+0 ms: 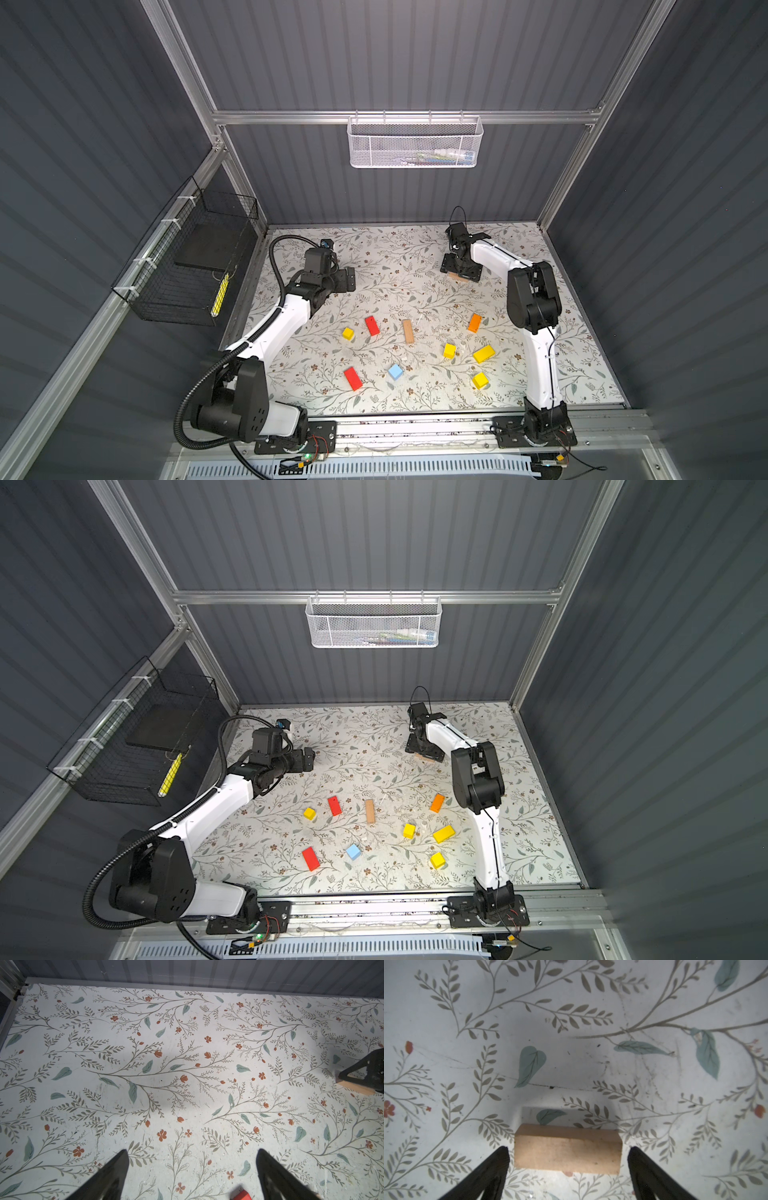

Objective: Build the wood block tower
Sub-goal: 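Lower the right gripper and close it on the plain wooden block, then lift the wooden block and carry it toward the table center with the right gripper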

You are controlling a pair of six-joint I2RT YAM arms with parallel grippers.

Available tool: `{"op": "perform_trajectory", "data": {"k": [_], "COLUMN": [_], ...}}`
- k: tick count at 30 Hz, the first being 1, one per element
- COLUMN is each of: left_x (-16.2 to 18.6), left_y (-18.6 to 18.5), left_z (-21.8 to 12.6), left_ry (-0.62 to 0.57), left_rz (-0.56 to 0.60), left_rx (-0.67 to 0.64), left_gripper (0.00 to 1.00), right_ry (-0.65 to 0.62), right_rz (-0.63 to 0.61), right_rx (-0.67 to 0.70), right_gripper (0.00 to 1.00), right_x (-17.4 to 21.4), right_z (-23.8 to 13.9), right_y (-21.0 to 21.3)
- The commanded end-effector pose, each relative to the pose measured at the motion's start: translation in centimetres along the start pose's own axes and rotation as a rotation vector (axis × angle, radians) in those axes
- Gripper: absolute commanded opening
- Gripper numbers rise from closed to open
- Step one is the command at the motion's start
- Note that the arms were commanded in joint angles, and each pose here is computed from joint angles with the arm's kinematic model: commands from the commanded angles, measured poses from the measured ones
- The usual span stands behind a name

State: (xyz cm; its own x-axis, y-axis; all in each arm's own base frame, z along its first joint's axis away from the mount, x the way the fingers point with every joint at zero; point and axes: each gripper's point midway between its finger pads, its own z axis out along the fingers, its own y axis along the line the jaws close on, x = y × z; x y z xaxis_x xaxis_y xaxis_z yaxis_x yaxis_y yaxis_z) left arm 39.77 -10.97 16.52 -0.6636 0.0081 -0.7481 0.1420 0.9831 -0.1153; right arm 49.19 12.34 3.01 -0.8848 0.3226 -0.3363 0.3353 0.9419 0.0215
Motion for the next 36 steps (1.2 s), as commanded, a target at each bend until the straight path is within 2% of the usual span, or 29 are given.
{"op": "perform_trajectory", "data": {"k": [1, 13, 24, 36], "left_x": [-0.5, -0.6, -0.7, -0.9], "left_y": [-0.6, -0.7, -0.8, -1.2], "left_z": [0.0, -0.1, -0.2, -0.6], "left_ry": [0.007, 0.009, 0.007, 0.0], "left_rz": [0.009, 0.01, 0.009, 0.0], "left_rx": [0.021, 0.021, 0.027, 0.044], "left_gripper": [0.95, 0.95, 0.94, 0.94], "right_ry": [0.044, 0.059, 0.07, 0.084], "right_rz": [0.008, 0.018, -0.012, -0.159], "right_rx": [0.024, 0.023, 0.005, -0.067], "right_gripper": [0.9, 0.86, 0.64, 0.59], "right_x": [0.8, 1.0, 1.2, 5.0], "right_z": [1.3, 1.8, 1.1, -1.7], "right_y": [-0.5, -0.5, 0.1, 5.5]}}
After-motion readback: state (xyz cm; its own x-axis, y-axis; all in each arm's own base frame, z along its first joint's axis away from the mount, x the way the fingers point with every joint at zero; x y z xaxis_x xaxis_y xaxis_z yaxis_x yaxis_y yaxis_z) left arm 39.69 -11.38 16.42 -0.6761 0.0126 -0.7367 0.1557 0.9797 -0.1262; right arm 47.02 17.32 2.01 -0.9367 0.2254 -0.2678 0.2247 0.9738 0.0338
